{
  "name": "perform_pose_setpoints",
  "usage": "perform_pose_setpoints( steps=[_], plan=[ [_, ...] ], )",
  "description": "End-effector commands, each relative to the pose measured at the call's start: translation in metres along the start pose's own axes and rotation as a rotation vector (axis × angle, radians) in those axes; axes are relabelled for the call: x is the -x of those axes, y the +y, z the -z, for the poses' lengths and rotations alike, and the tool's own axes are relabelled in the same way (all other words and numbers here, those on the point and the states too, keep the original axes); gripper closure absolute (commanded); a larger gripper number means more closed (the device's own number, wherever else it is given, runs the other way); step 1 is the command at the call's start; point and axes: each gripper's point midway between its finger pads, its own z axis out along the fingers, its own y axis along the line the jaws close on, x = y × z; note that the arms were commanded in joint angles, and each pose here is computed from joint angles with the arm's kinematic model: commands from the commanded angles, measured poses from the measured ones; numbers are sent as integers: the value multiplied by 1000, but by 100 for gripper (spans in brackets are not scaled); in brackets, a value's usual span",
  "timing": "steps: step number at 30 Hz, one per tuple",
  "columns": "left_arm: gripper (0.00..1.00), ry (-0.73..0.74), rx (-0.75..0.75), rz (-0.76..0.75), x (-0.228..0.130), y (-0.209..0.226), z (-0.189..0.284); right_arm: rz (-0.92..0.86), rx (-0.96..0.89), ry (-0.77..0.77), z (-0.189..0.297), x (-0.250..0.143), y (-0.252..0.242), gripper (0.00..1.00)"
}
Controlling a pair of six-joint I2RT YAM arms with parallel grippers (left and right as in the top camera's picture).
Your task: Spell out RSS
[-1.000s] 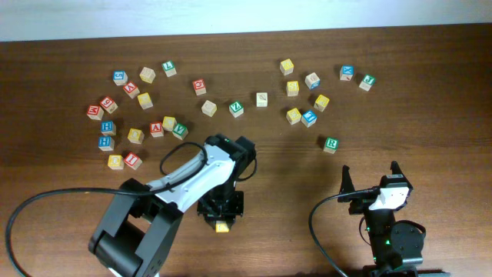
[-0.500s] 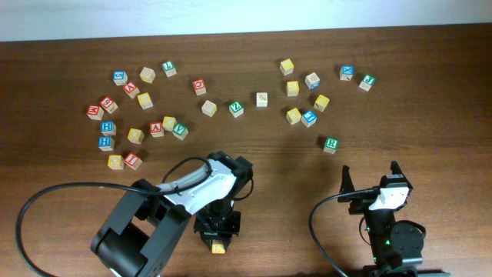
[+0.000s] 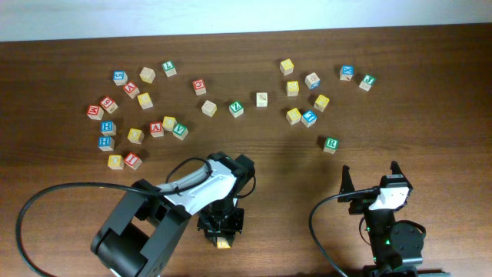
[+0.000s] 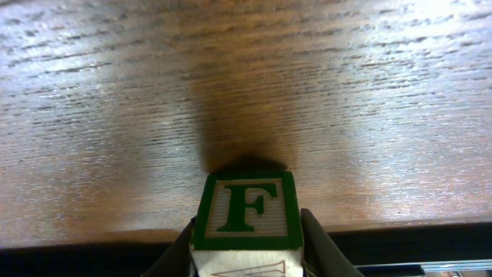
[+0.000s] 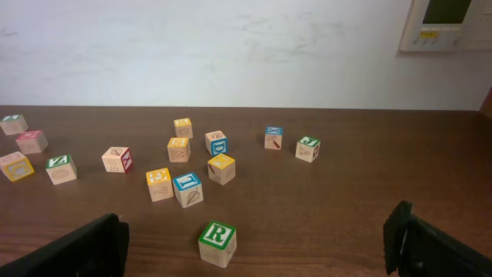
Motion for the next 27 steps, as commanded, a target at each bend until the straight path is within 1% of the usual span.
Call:
perform_pose_setpoints(
  steps=[1, 2, 6, 10, 14, 18, 22, 27],
  plan=[
    [79, -20, 10, -18, 3, 1, 0, 3, -15, 2, 0, -3, -3, 2],
    [79, 24, 24, -6, -8, 5, 0, 3, -15, 2, 0, -3, -3, 2],
    [78, 123, 67, -15, -32, 17, 3, 3, -15, 2, 0, -3, -3, 2],
    [78, 177, 88, -37, -45, 23, 5, 3, -15, 2, 0, -3, -3, 2],
    [77, 196, 84, -37, -49, 23, 4, 3, -15, 2, 0, -3, -3, 2],
    [77, 225, 28, -29, -56, 18, -9, 3, -15, 2, 0, -3, -3, 2],
    [76, 241, 29, -23, -61, 23, -18, 3, -15, 2, 0, -3, -3, 2],
    [75, 211, 14, -33, -53, 20, -20, 3, -15, 2, 0, -3, -3, 2]
  ],
)
